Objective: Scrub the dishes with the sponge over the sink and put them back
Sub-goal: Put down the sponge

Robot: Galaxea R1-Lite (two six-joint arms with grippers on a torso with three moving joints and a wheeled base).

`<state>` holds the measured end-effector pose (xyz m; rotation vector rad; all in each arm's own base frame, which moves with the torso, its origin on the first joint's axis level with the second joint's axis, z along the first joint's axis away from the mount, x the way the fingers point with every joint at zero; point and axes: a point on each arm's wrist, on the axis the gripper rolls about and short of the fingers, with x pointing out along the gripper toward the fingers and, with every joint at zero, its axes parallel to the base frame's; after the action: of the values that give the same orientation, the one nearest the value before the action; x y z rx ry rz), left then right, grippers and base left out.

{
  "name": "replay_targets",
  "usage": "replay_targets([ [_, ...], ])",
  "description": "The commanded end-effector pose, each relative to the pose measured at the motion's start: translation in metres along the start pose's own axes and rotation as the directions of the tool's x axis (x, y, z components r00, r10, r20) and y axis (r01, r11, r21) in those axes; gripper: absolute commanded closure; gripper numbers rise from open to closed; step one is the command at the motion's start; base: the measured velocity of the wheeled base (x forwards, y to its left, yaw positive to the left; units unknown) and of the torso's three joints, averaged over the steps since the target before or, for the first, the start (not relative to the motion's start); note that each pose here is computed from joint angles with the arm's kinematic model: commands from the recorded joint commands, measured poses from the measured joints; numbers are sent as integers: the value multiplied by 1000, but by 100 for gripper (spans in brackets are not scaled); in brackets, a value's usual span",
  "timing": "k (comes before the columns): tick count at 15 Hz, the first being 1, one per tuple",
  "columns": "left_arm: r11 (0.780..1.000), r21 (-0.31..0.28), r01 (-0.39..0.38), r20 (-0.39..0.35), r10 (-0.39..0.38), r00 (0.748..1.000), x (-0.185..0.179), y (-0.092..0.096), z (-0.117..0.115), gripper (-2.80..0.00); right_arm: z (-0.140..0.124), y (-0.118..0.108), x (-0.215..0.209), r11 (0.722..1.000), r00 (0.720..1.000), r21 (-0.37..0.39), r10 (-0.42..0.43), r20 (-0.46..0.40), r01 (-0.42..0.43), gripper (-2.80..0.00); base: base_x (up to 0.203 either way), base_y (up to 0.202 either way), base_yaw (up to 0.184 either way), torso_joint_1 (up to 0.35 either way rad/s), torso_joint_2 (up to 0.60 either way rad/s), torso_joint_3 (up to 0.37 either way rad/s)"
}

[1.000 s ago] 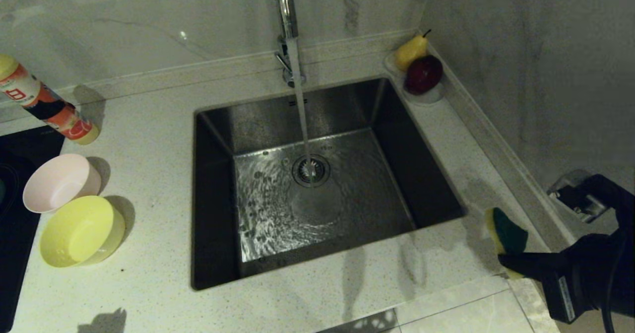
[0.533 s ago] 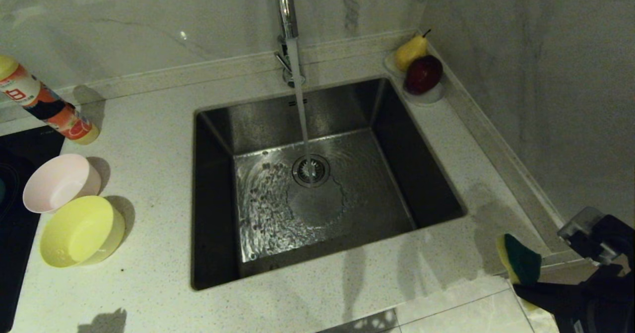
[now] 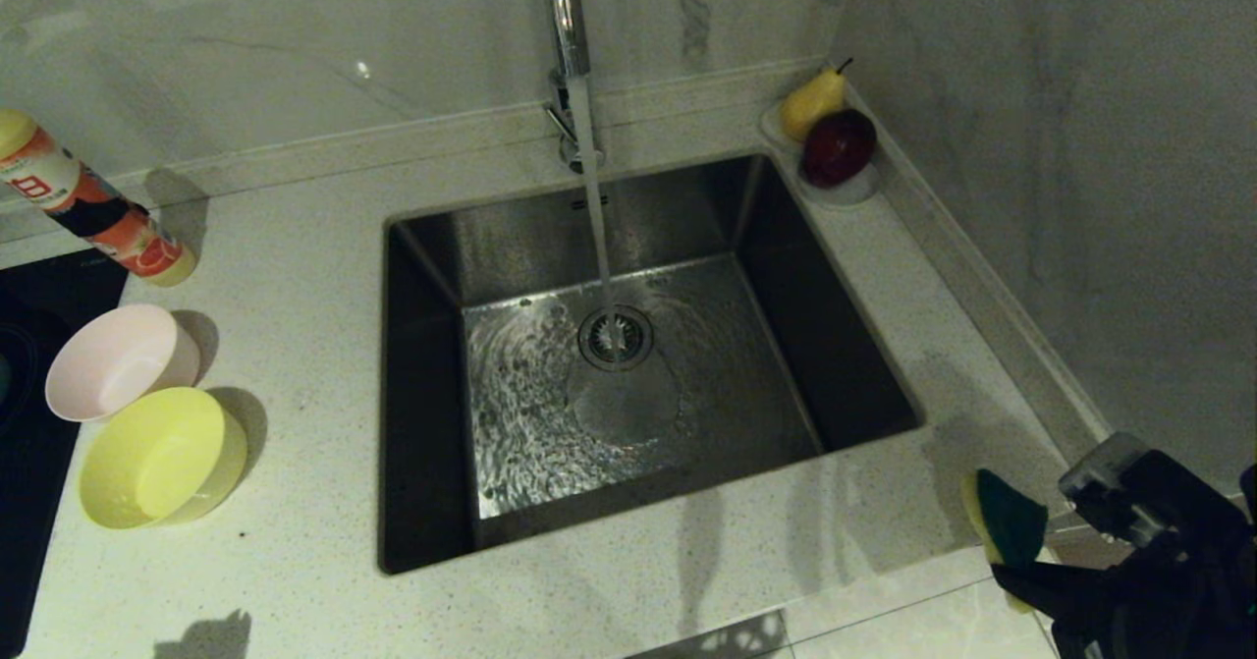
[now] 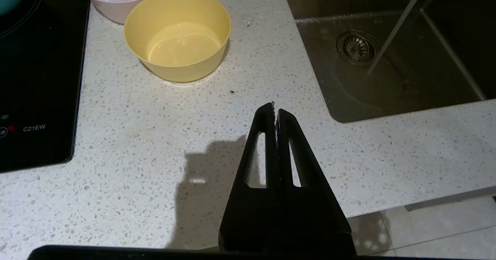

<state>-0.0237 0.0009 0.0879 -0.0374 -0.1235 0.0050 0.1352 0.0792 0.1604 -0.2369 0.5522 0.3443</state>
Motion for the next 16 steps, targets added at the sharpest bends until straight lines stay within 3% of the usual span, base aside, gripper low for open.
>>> replay_targets([
  [1, 1000, 1, -2, -39, 2, 999, 2, 0, -11, 0, -2, -2, 24, 999, 999, -23, -39, 28, 39, 0, 0, 0, 0, 0, 0, 0],
  [5, 1000, 1, -2, -39, 2, 999, 2, 0, -11, 0, -1, -15, 31, 982, 992, -150, -104, 67, 113, 0, 0, 0, 0, 0, 0, 0],
  [16, 1000, 1, -2, -38, 2, 999, 2, 0, -11, 0, 6, -26, 42, 977, 995, -197, -76, 57, 86, 0, 0, 0, 0, 0, 0, 0],
])
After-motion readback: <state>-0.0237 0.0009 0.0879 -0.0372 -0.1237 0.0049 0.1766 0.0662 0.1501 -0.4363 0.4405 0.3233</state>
